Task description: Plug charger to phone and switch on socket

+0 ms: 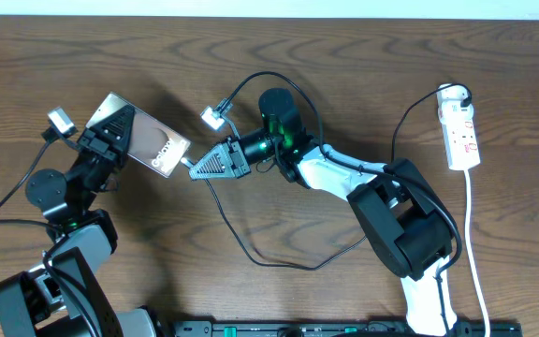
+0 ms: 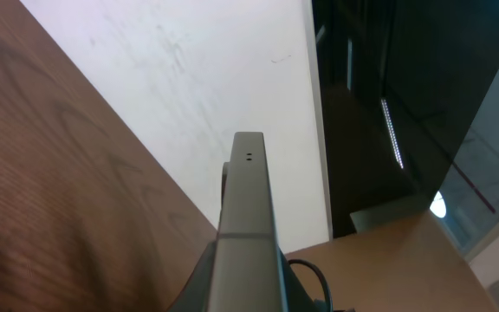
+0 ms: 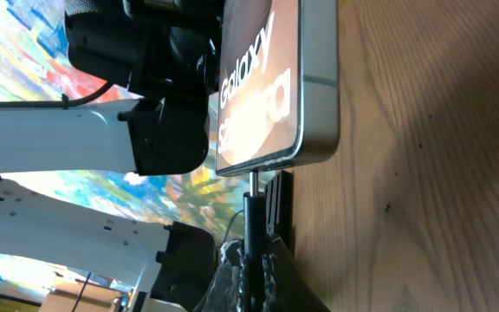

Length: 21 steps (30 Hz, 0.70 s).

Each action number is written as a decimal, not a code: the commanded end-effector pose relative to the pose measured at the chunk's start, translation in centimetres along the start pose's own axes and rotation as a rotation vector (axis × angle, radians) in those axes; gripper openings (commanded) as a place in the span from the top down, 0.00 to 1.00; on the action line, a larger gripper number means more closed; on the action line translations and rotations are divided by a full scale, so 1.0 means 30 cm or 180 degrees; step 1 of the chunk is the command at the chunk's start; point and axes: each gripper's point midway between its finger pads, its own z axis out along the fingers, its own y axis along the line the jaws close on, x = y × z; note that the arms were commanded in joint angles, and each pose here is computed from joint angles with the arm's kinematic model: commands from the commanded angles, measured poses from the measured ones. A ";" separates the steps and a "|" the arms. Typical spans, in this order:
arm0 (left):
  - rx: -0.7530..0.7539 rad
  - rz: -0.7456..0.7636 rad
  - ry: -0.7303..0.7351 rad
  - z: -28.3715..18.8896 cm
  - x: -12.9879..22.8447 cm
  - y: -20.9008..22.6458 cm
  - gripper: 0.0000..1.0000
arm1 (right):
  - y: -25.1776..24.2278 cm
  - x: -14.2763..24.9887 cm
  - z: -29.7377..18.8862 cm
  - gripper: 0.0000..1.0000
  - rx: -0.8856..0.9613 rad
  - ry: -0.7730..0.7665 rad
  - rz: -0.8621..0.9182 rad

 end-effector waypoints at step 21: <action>0.0111 0.0115 0.0162 0.020 0.037 -0.040 0.93 | 0.037 -0.002 0.051 0.99 -0.0057 0.0051 -0.0086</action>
